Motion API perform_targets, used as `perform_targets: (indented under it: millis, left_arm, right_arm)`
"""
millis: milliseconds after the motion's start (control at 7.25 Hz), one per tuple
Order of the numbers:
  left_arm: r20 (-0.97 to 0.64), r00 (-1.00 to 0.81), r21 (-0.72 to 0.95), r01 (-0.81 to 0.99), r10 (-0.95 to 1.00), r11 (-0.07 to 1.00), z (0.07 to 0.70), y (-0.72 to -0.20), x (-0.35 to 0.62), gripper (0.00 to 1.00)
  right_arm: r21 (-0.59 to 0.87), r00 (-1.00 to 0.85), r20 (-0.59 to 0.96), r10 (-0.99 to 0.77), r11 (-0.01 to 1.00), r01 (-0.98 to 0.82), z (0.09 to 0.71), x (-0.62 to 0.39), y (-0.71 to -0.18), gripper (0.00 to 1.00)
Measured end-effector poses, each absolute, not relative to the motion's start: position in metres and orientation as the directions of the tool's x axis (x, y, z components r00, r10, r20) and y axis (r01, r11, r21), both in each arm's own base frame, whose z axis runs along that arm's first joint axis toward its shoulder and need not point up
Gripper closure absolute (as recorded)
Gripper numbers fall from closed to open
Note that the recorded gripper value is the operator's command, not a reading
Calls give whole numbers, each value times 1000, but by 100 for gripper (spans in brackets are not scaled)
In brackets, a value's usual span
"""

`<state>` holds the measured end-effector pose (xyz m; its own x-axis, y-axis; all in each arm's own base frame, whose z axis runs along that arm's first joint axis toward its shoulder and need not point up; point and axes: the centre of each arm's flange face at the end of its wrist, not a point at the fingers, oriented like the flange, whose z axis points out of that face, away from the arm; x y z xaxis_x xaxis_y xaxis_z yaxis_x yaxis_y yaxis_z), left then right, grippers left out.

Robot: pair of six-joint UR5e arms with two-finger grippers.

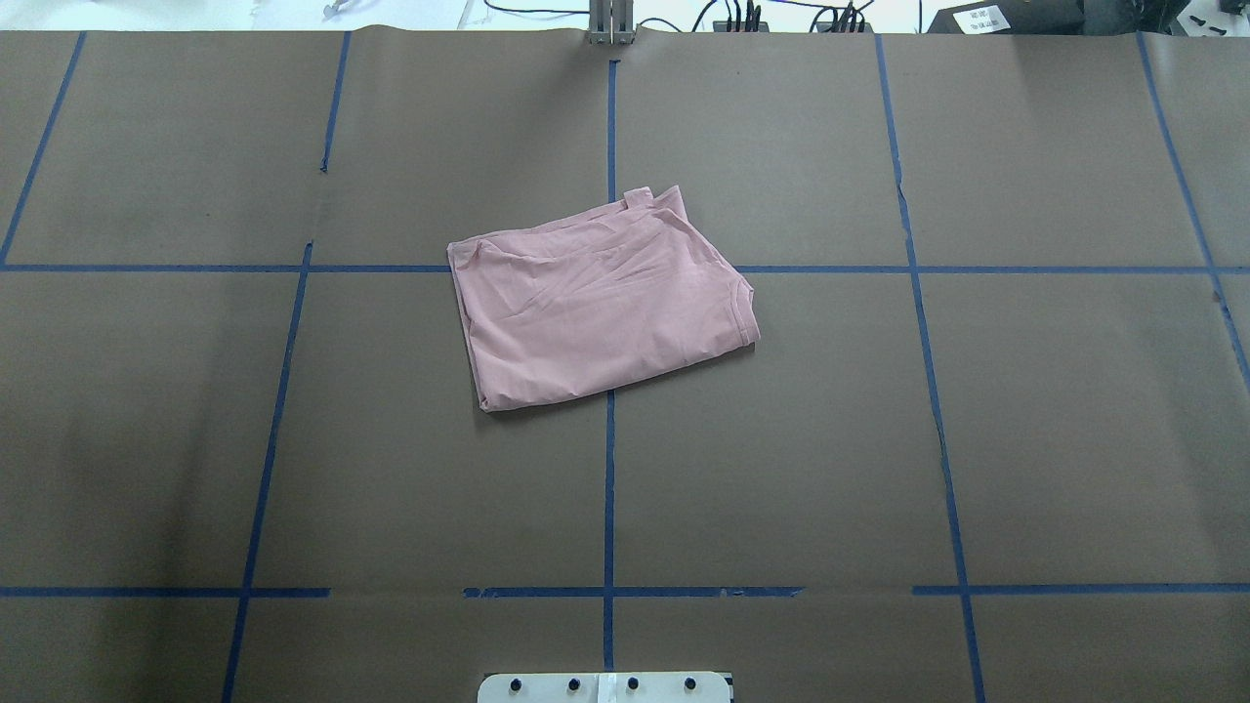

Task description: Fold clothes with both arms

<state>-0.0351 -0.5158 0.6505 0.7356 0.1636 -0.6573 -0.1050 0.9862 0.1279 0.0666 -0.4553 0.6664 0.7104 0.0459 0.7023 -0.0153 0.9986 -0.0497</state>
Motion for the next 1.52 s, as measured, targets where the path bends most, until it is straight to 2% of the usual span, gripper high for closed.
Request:
perform_targets:
  millis: [1518]
  left_arm:
    - [-677, 718, 129, -104, 164, 986, 650, -516, -33, 0]
  right_arm:
    - [-48, 708, 704, 47, 999, -18, 666, 68, -454, 0]
